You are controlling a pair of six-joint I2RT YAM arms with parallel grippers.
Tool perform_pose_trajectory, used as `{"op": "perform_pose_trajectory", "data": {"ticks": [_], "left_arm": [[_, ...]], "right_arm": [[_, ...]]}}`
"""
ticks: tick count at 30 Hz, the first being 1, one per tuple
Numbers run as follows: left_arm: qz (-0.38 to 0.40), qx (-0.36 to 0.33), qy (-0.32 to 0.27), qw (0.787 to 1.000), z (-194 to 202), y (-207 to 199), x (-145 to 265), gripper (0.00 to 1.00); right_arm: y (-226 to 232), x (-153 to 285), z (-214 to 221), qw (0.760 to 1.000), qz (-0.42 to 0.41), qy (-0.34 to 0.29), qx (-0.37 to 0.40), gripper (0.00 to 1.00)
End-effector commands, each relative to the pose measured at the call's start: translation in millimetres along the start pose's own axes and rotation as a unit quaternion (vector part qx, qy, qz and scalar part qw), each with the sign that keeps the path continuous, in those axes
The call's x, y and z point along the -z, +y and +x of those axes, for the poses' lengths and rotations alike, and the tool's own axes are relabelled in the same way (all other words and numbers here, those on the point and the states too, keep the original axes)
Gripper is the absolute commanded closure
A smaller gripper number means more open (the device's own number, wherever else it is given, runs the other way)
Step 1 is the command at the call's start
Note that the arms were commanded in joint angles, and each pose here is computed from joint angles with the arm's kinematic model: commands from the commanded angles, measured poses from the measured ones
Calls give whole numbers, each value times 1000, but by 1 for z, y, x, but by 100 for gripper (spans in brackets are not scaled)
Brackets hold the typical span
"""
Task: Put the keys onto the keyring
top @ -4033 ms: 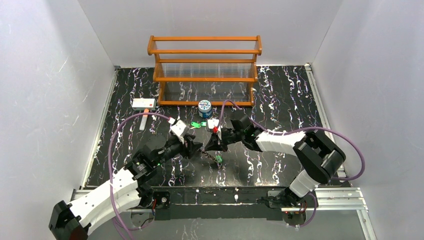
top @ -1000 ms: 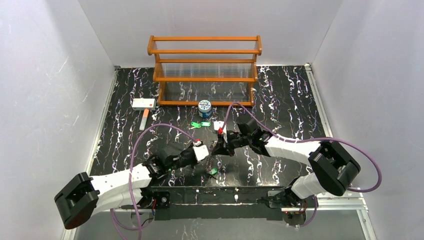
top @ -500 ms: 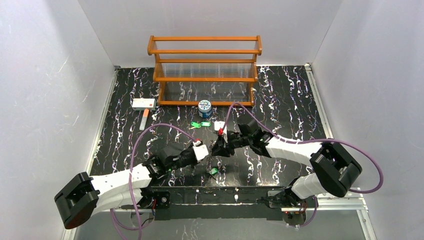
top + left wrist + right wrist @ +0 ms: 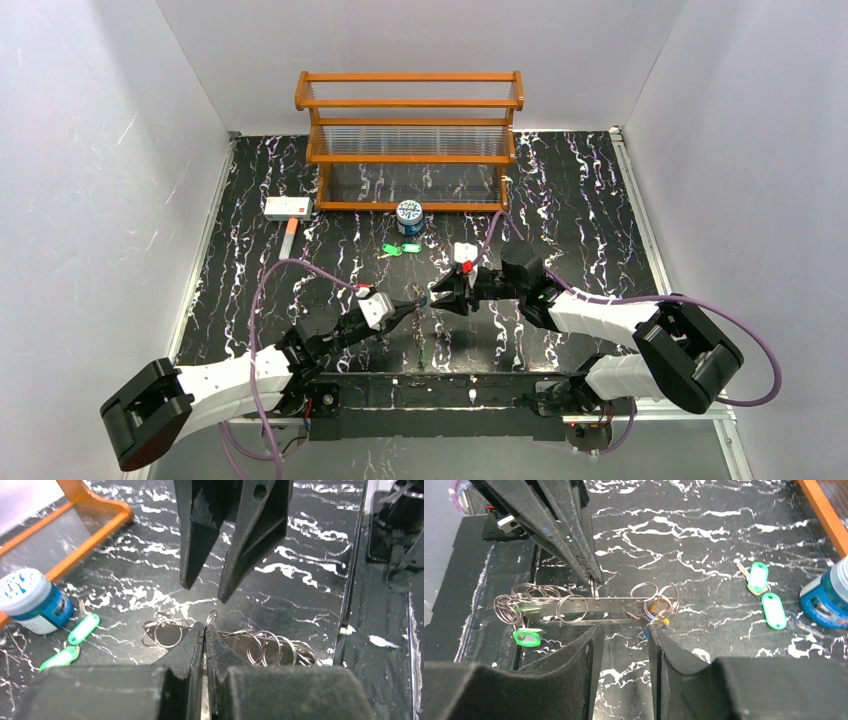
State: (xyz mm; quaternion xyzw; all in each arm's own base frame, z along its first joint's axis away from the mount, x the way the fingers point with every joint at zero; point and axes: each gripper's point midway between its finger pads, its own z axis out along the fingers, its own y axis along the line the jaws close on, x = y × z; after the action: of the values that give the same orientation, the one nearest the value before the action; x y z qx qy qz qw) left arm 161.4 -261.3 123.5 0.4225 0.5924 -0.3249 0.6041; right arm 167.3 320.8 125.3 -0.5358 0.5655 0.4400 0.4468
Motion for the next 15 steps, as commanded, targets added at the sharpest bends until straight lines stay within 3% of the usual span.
{"op": "perform_pose_trajectory", "data": {"ticks": [1,15], "left_arm": [[-18,-4,-86,996,-43,6,2,100],[-12,-4,-89,996,-45,4,2,100]], "right_arm": [[9,-1,-27,997,-36,-51,42,55],[13,-14,-47,993,-84,-80,34,68]]}}
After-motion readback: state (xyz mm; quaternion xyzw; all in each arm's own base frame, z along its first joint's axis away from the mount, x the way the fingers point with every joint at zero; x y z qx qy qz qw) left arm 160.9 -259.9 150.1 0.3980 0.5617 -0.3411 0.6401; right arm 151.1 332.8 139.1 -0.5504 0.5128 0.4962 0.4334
